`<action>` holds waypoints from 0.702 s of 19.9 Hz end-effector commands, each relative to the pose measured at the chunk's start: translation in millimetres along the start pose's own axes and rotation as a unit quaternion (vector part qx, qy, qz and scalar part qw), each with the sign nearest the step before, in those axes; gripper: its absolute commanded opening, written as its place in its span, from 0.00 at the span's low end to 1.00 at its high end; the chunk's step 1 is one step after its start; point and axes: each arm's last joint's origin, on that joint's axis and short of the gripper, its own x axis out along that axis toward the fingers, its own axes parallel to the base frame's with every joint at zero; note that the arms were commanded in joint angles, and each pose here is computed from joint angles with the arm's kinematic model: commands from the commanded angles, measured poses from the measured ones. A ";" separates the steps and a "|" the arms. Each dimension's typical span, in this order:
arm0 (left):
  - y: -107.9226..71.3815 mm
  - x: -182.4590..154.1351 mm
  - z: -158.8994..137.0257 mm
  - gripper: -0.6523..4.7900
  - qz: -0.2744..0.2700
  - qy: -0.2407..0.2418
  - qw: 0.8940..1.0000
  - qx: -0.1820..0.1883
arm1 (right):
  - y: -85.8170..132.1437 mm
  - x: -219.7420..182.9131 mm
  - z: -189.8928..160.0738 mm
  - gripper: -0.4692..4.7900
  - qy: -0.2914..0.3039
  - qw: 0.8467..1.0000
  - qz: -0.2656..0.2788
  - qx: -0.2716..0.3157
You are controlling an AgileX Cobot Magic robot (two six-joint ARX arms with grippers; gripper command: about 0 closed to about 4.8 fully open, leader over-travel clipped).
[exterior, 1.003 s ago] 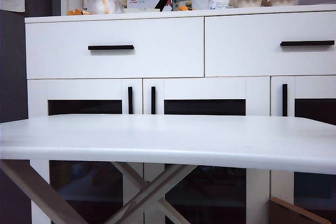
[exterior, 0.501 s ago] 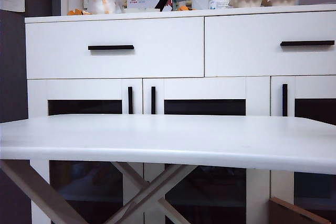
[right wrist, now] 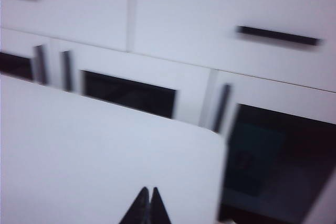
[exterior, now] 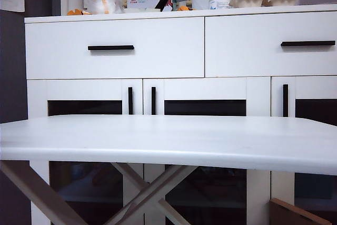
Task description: Pick up a can of beer from the white table, open the left drawer, place the beer inside the drawer, and finally close the drawer.
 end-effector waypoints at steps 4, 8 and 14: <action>0.2 -0.1 1.4 0.13 0.000 -0.005 1.000 -0.001 | -5.4 -17.7 -51.1 0.08 -0.036 0.998 -0.052 0.003; 0.2 -0.1 0.3 0.13 0.000 0.001 1.000 -0.002 | -11.9 -11.9 -77.7 0.08 -0.014 0.995 -0.095 0.002; 0.2 -0.1 0.2 0.13 0.000 0.001 1.000 -0.002 | -10.8 -8.9 -93.9 0.08 0.014 0.995 -0.096 0.005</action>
